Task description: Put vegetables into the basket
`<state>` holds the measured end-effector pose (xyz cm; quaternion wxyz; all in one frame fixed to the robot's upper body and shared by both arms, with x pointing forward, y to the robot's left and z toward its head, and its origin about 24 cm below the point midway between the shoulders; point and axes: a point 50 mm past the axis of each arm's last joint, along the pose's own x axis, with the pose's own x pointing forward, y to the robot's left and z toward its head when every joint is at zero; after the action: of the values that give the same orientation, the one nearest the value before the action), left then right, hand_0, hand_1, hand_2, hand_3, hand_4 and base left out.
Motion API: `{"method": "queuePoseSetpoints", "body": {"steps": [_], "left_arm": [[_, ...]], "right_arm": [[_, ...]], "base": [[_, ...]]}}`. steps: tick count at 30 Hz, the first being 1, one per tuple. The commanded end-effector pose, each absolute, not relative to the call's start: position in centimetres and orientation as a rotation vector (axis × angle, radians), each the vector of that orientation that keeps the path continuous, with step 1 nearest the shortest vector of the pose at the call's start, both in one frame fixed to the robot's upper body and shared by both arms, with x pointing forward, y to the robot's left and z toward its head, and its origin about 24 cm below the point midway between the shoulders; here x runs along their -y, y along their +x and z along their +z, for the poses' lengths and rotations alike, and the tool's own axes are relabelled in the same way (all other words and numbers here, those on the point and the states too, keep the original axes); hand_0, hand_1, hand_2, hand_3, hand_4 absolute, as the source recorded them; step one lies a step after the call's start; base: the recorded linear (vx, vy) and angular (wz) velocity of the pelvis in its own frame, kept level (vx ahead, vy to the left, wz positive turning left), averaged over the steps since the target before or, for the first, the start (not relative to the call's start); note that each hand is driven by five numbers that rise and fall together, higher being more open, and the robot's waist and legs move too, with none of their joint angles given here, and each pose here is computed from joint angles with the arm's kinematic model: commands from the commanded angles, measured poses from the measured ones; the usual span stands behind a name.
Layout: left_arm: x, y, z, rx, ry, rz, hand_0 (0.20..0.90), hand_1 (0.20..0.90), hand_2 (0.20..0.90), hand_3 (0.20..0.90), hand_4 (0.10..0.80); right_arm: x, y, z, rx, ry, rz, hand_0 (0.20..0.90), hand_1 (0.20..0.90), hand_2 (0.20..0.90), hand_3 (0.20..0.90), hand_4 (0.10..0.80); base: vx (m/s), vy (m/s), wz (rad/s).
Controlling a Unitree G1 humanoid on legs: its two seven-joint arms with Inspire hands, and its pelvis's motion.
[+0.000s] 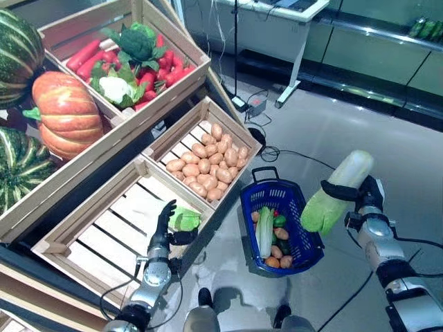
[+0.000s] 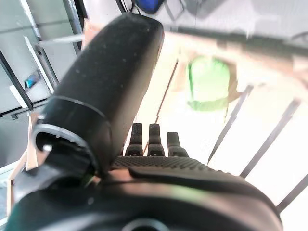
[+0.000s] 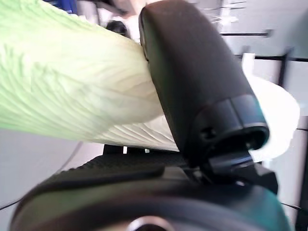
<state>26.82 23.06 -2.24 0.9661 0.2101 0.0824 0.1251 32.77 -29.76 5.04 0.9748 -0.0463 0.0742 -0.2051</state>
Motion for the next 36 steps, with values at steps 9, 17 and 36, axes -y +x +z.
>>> {"method": "queuePoseSetpoints", "body": {"steps": [9, 17, 36], "left_arm": [[-17.6, 31.6, 8.7, 0.419, 0.233, 0.175, 0.9, 0.9, 0.9, 0.9, 0.8], [-16.7, 31.3, 11.1, 0.544, 0.2, 0.149, 0.9, 0.9, 0.9, 0.9, 0.8], [-16.9, 32.4, 13.5, 0.638, 0.223, 0.213, 0.9, 0.9, 0.9, 0.9, 0.8]], "right_arm": [[29.9, 38.3, 18.7, 0.224, -0.101, -0.372, 0.3, 0.3, 0.3, 0.3, 0.4], [30.8, 38.8, 19.8, 0.137, -0.176, -0.433, 0.9, 0.9, 0.9, 0.9, 0.8], [32.2, 37.9, 15.0, -0.158, -0.165, -0.467, 0.9, 0.9, 0.9, 0.9, 0.8]], "base": [[-0.062, -0.01, 0.31], [-0.059, 0.004, 0.26], [0.0, 0.01, 0.03]]}}
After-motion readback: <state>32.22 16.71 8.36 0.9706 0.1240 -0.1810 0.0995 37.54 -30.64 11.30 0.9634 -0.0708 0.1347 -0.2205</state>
